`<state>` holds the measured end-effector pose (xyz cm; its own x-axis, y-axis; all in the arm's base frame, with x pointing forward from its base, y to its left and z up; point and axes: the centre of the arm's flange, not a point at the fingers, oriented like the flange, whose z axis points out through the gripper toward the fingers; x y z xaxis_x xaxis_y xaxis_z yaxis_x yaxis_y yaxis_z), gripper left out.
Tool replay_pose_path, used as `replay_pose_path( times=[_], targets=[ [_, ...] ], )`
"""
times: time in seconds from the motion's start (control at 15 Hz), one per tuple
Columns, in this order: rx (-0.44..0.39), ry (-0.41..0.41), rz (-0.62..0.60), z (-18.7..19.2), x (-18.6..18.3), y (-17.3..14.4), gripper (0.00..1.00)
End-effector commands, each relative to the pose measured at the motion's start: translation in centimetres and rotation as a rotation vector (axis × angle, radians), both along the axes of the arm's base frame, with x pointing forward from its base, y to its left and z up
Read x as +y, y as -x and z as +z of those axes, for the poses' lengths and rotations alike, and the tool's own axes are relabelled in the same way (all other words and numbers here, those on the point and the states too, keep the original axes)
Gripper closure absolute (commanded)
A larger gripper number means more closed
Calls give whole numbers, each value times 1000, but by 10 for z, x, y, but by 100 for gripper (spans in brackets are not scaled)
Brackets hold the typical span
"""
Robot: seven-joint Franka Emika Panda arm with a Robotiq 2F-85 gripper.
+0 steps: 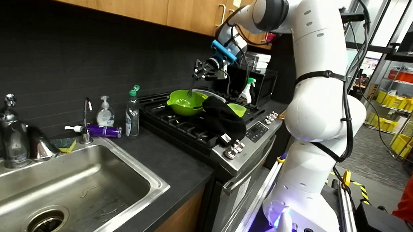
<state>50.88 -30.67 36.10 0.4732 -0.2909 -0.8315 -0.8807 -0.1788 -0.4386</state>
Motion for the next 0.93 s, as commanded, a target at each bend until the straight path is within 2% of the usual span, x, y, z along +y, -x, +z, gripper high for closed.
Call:
replay_pose_path(
  times=[0.0, 0.33, 0.87],
  targets=[
    [32, -14, -4, -6, 27, 7, 95],
    [51, -23, 1, -17, 33, 7, 95],
    [55, -29, -5, -22, 19, 5, 95]
  ],
)
